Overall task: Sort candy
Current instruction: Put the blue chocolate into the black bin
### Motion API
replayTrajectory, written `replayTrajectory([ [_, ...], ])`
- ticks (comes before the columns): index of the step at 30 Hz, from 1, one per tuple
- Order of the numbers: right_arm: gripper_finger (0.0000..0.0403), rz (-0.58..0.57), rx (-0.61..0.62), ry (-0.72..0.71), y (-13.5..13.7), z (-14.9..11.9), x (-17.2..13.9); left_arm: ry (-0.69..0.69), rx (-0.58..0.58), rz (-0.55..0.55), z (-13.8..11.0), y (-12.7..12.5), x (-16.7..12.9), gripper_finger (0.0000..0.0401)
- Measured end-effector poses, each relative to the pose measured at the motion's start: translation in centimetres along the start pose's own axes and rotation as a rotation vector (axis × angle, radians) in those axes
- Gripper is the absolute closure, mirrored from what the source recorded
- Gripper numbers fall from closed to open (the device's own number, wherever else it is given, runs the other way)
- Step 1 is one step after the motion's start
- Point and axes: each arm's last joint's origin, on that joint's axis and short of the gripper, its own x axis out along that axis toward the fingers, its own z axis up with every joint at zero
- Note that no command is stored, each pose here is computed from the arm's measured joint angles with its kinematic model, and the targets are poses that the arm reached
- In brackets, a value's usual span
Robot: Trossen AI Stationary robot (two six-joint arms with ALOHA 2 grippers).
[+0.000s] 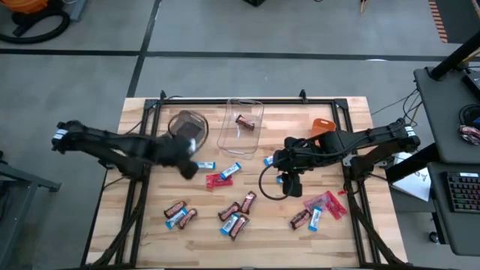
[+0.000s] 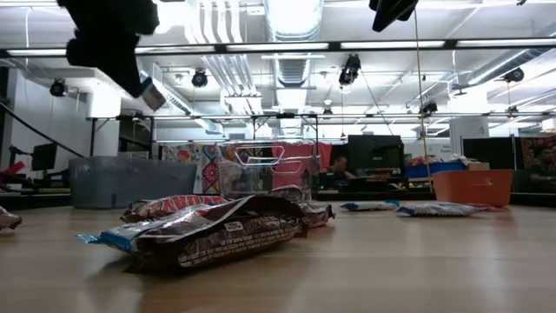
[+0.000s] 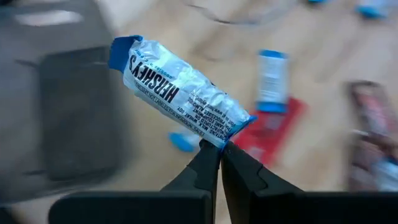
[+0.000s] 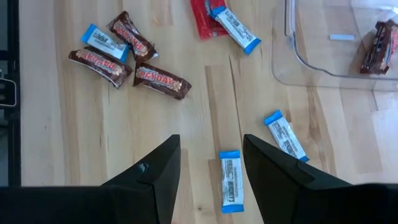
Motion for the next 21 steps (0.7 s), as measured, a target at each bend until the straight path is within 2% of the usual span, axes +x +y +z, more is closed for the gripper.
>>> replayTrajectory([
  [3,0.0236,0.004,-0.006,-0.013,0.0,0.1,0.0,0.028,0.075,0.099,1.4,1.8,1.0,0.0401],
  [6,0.0236,0.004,-0.009,-0.013,0.0,0.1,0.0,0.067,0.277,0.166,2.7,3.3,2.1,0.0401],
  [10,0.0236,0.004,-0.009,-0.012,0.0,0.1,0.0,0.147,0.475,0.230,4.0,5.1,3.4,0.0401],
  [17,0.0236,0.004,-0.009,-0.013,0.0,0.1,0.0,0.296,0.760,0.258,5.2,7.3,5.3,0.0401],
  [21,0.0236,0.005,-0.009,-0.013,0.0,0.1,0.0,0.346,0.812,0.255,5.6,8.1,6.1,0.0401],
])
